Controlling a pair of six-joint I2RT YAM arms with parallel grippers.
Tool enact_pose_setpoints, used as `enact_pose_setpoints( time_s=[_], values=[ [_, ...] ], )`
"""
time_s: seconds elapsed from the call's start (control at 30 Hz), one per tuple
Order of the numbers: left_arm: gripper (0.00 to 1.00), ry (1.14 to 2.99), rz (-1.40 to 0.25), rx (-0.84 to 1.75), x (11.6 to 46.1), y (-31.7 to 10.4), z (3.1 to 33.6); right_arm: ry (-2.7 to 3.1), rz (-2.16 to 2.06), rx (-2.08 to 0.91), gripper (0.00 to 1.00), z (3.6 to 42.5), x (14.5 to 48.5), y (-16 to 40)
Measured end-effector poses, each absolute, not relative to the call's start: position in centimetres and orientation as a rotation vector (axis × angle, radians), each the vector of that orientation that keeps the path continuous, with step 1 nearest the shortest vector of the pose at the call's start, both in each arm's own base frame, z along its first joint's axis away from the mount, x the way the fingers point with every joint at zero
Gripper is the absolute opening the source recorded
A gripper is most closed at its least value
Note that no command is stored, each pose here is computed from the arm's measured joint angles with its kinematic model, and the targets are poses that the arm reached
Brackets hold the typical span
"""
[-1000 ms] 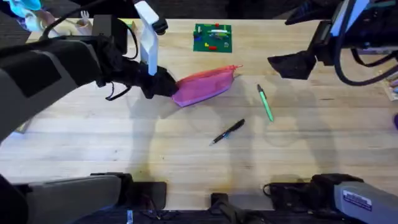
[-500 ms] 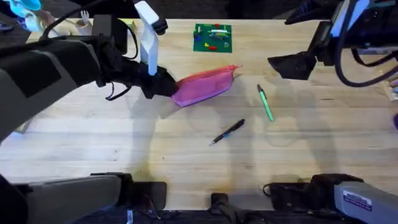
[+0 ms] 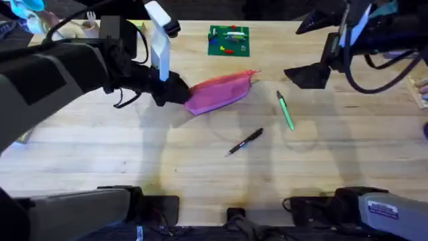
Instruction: Unzip the bag, pick up the pens from the table one at a time and place them inside, then zip the bag closed.
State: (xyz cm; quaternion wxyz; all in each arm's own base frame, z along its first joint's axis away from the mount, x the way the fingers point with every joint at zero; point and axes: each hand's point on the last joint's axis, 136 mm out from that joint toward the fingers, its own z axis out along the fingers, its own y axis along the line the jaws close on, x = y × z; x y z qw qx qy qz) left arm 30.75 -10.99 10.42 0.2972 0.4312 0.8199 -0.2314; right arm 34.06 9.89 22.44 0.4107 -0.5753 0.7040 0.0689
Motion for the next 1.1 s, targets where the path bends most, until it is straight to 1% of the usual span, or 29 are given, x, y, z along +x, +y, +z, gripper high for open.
enact_pose_setpoints(
  time_s=[0.27,0.73,0.83,1.1],
  values=[
    [0.042,2.179,-0.615,1.146,30.8,-11.0,10.4,1.813,0.219,-1.47,0.998,20.2,34.8,10.0],
    [0.042,2.179,-0.615,1.147,30.8,-11.0,10.4,1.652,0.229,-1.7,0.997,18.2,34.4,13.2],
    [0.042,2.179,-0.615,1.146,30.8,-11.0,10.4,1.664,0.248,-1.714,0.997,16.9,34.9,13.2],
    [0.042,2.179,-0.615,1.147,30.8,-11.0,10.4,1.64,0.248,-1.731,0.998,15.6,36.1,14.0]
  ],
)
